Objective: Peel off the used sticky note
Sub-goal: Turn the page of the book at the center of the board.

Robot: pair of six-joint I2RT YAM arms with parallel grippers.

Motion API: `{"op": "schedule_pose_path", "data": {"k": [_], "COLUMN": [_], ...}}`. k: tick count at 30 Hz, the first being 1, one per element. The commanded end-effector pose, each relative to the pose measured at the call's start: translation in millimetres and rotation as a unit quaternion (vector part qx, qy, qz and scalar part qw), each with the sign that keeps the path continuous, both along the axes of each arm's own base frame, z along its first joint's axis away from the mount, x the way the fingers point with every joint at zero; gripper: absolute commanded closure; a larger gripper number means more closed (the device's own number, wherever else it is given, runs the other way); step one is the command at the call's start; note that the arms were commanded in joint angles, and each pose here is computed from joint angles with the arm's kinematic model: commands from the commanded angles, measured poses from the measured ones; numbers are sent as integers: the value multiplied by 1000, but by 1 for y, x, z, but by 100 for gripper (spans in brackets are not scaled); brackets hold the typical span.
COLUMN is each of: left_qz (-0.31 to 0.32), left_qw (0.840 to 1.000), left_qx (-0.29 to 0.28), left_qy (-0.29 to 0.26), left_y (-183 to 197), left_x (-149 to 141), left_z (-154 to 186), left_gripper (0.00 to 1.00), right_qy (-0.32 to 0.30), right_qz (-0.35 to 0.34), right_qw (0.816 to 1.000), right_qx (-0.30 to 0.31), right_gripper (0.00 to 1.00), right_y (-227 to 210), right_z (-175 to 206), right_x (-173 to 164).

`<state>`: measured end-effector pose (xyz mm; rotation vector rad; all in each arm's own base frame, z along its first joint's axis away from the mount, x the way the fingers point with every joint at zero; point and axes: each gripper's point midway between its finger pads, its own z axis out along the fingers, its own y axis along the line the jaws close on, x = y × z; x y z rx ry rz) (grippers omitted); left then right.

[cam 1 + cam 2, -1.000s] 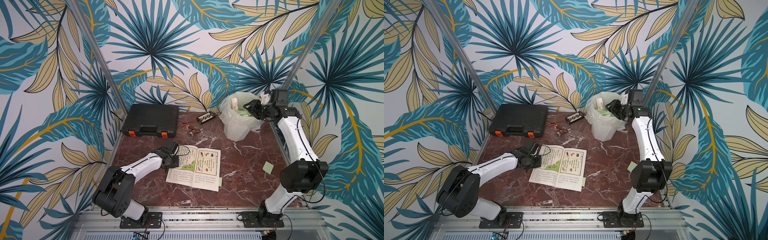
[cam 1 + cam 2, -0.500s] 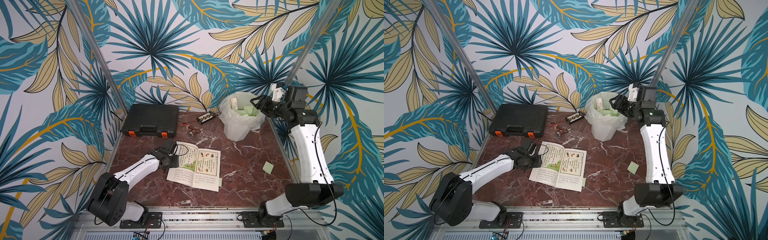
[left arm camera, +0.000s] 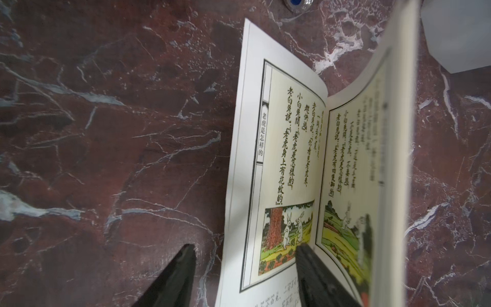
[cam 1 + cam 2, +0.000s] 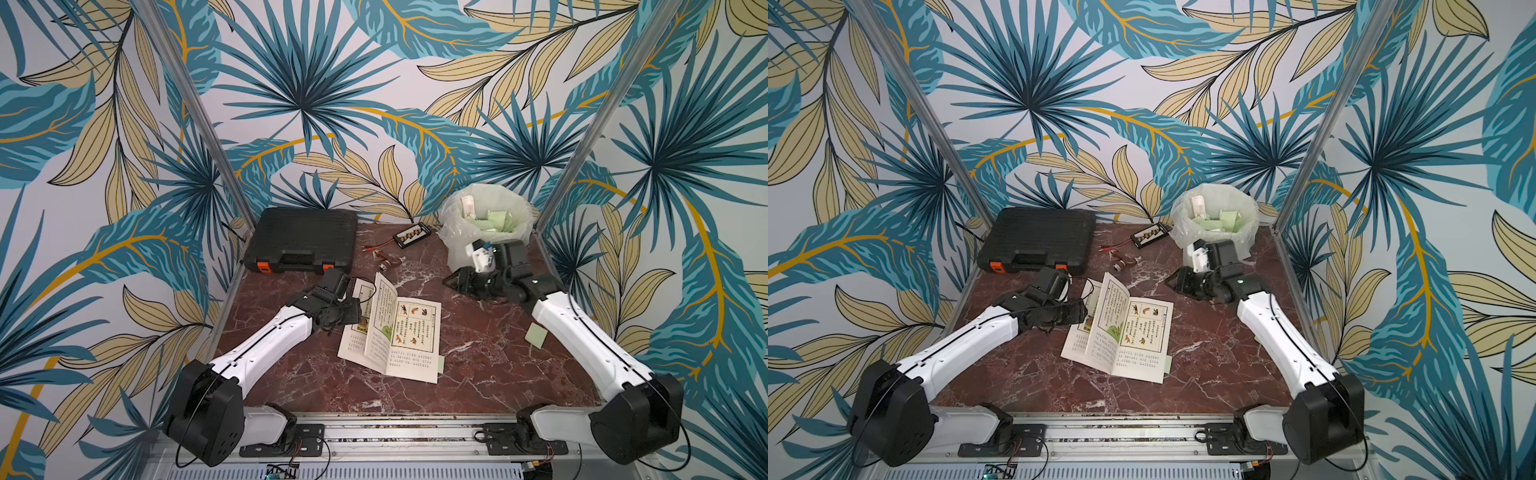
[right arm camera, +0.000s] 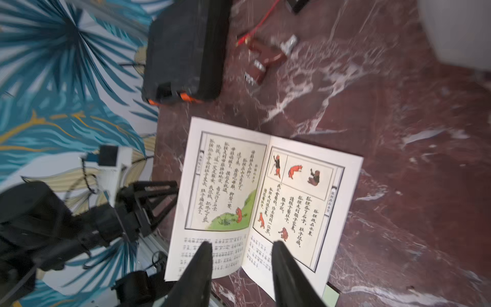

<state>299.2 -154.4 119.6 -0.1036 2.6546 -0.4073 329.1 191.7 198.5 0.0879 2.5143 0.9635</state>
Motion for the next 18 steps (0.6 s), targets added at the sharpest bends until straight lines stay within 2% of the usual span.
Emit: {"op": "schedule_pose_path", "data": {"k": [1, 3, 9, 12, 15, 18], "left_qz": [-1, -3, -38, -91, -157, -210], "left_qw": [1000, 1000, 997, 988, 973, 961], "left_qx": [-16, -18, -58, -103, -147, -161], "left_qy": [-5, -6, -39, -63, -81, -76], "left_y": [-7, -7, -16, -33, -52, -67], "left_x": [3, 1, -8, -18, -35, -55], "left_z": [6, 9, 45, 72, 97, 109], "left_gripper": [36, 36, 35, 34, 34, 35], "right_qy": [33, 43, 47, 41, 41, 53], "right_qz": [35, 63, 119, 129, 141, 153], "right_qw": [999, 997, 991, 990, 988, 986], "right_qx": [-14, -27, -36, -34, -36, -43], "right_gripper": [65, 66, 67, 67, 67, 67], "right_y": [44, 69, 117, 131, 141, 151], "right_z": [-63, -85, -97, -93, -91, -100], "right_x": [-4, -8, -10, -6, -4, -2]}}
